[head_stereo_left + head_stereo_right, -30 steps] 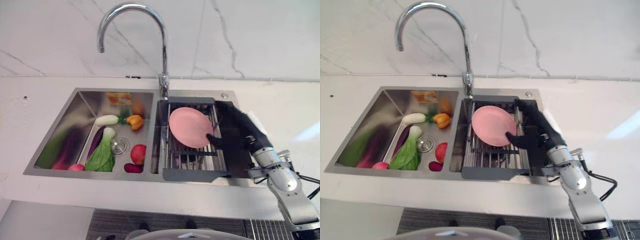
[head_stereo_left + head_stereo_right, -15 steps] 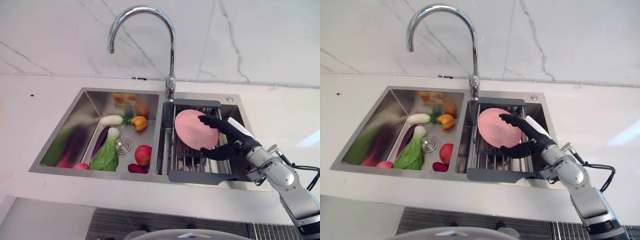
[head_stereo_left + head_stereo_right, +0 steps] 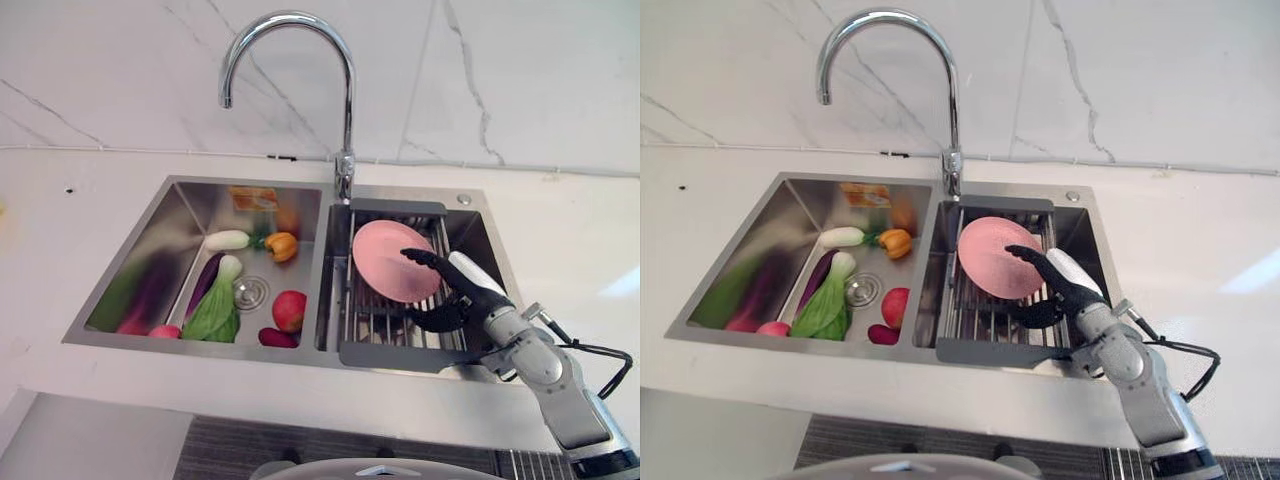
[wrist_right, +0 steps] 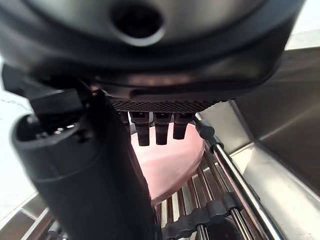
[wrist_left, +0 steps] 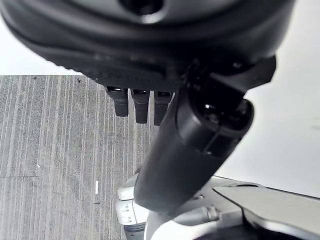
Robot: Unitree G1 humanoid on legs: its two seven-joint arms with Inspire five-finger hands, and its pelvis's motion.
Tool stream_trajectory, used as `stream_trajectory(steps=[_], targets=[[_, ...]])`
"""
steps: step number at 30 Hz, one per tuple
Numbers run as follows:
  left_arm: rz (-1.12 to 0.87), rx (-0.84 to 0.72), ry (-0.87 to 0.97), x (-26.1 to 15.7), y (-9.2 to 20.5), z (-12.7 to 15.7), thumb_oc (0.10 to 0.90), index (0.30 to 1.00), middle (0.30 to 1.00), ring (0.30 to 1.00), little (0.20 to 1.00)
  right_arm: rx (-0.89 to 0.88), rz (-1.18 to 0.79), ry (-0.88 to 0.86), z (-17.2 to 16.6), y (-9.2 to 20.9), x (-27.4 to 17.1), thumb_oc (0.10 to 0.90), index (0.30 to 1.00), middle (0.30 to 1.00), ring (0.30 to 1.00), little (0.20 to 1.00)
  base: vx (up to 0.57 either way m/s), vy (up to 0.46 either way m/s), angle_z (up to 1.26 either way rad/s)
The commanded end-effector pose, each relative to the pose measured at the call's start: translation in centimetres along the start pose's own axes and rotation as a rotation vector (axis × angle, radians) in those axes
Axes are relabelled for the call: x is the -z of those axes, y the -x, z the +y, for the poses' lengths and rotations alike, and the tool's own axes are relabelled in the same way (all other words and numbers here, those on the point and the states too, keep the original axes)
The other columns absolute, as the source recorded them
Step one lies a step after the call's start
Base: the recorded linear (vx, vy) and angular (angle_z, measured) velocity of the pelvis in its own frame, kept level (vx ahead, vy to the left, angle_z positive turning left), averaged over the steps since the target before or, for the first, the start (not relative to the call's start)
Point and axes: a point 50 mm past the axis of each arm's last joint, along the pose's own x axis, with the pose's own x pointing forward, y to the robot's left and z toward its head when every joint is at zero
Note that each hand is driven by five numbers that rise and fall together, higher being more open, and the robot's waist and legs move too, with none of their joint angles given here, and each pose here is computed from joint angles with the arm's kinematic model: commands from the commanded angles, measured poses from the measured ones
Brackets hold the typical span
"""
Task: Place the dishes in the dishwasher.
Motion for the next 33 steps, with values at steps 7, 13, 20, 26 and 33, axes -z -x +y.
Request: stream_trajectory(steps=[7, 13, 20, 26, 33], targets=[[0.025, -0.023, -0.078, -0.3, -0.1, -0.6, 0.800, 0.900, 0.900, 0.900, 0.900, 0.295, -0.148, 0.313, -2.7, -0.7, -3.4, 0.800, 0.900, 0.900, 0.900, 0.900, -0.01, 0.015, 0.03], [0.027, -0.032, -0.096, -0.2, -0.1, -0.7, 0.800, 0.900, 0.900, 0.900, 0.900, 0.318, -0.147, 0.357, -2.1, -1.5, -3.3, 0.800, 0.900, 0.900, 0.900, 0.900, -0.01, 0.007, 0.00], [-0.008, -0.051, -0.117, -0.7, 0.0, -1.0, 0.800, 0.900, 0.900, 0.900, 0.900, 0.380, -0.171, 0.445, -1.8, -2.7, -3.7, 0.800, 0.900, 0.900, 0.900, 0.900, 0.01, 0.005, 0.00], [-0.026, -0.061, -0.128, -1.0, 0.0, -1.1, 0.800, 0.900, 0.900, 0.900, 0.900, 0.433, -0.174, 0.511, -2.1, -3.6, -3.7, 0.800, 0.900, 0.900, 0.900, 0.900, 0.00, 0.005, 0.00], [-0.043, -0.079, -0.147, -1.2, 0.0, -1.1, 0.800, 0.900, 0.900, 0.900, 0.900, 0.525, -0.159, 0.592, -2.9, -4.7, -3.6, 0.800, 0.900, 0.900, 0.900, 0.900, 0.00, 0.001, 0.00]])
